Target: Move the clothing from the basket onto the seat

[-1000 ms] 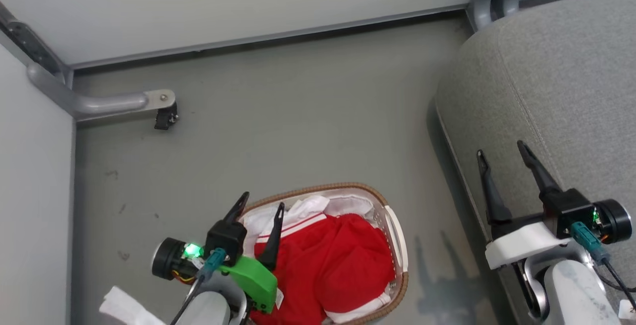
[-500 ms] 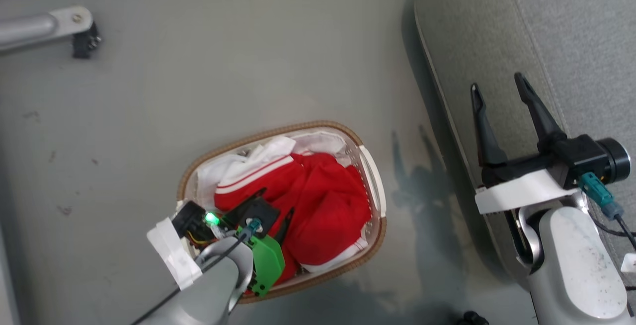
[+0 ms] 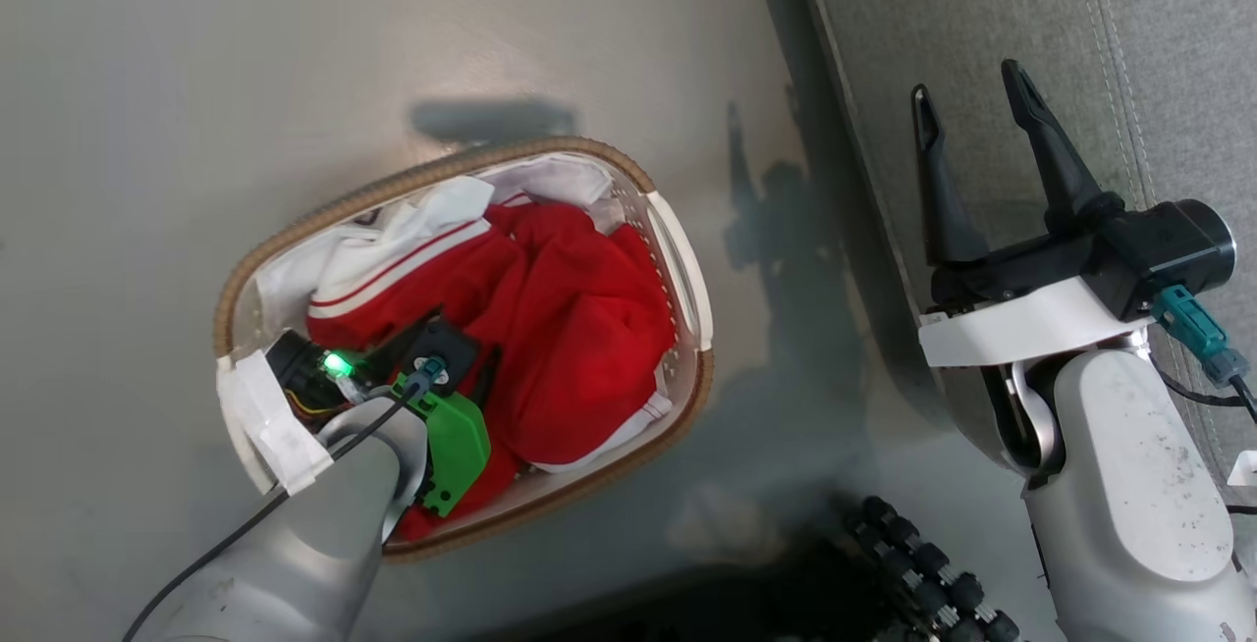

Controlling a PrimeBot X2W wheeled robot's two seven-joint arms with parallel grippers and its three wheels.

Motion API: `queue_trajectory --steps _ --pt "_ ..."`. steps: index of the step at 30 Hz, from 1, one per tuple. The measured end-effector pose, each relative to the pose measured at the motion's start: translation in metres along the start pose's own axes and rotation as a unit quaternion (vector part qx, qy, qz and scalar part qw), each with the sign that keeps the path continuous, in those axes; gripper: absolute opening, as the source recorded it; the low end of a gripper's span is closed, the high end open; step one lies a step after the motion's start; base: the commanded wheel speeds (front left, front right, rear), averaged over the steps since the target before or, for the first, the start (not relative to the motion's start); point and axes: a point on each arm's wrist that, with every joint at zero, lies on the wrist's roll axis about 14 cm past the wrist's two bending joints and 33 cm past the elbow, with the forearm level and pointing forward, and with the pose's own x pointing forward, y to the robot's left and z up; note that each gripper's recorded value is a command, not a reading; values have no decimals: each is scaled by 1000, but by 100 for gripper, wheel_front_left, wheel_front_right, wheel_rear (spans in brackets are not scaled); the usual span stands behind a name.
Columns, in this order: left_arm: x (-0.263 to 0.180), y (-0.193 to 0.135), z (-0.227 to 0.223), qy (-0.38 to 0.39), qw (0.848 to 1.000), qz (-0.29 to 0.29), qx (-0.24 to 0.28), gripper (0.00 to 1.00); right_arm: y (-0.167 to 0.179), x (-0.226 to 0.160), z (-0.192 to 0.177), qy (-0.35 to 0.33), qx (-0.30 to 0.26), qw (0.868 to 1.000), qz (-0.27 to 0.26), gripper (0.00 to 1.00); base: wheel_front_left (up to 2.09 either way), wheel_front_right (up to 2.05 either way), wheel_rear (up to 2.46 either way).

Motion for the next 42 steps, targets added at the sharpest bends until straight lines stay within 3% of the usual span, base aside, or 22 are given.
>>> queue_trajectory --steps 8,9,10,11,12,14,17,18,33,42 --pt "24 -21 -13 13 999 -47 0 100 -14 -3 -19 25 -3 1000 -17 100 0 0 0" --pt "26 -24 -13 12 999 -52 -1 96 -15 -3 -19 26 -3 999 -18 100 0 0 0" --pt "28 -27 -12 11 998 -57 0 83 -17 -4 -20 28 -3 999 -20 100 0 0 0" --pt "29 -30 -12 10 998 -64 3 58 -18 -4 -20 28 -3 999 -21 100 0 0 0" --pt "30 -33 -11 9 998 -69 6 46 -18 -4 -20 28 -3 999 -22 100 0 0 0" --pt "32 -36 -7 2 997 -75 8 36 -19 -4 -21 29 -4 999 -23 100 0 0 0" --pt "31 -39 3 -12 997 -81 11 4 -19 -6 -19 28 -3 999 -23 100 0 0 0" --pt "30 -39 7 -18 997 -81 13 0 -19 -7 -18 29 -3 999 -24 100 0 0 0" --pt "-23 -39 81 -129 990 -48 29 0 -7 -26 16 1 -23 1000 -11 100 0 0 0" --pt "-84 -38 142 -223 972 1 70 0 1 -57 40 -15 -32 999 -7 100 0 0 0"
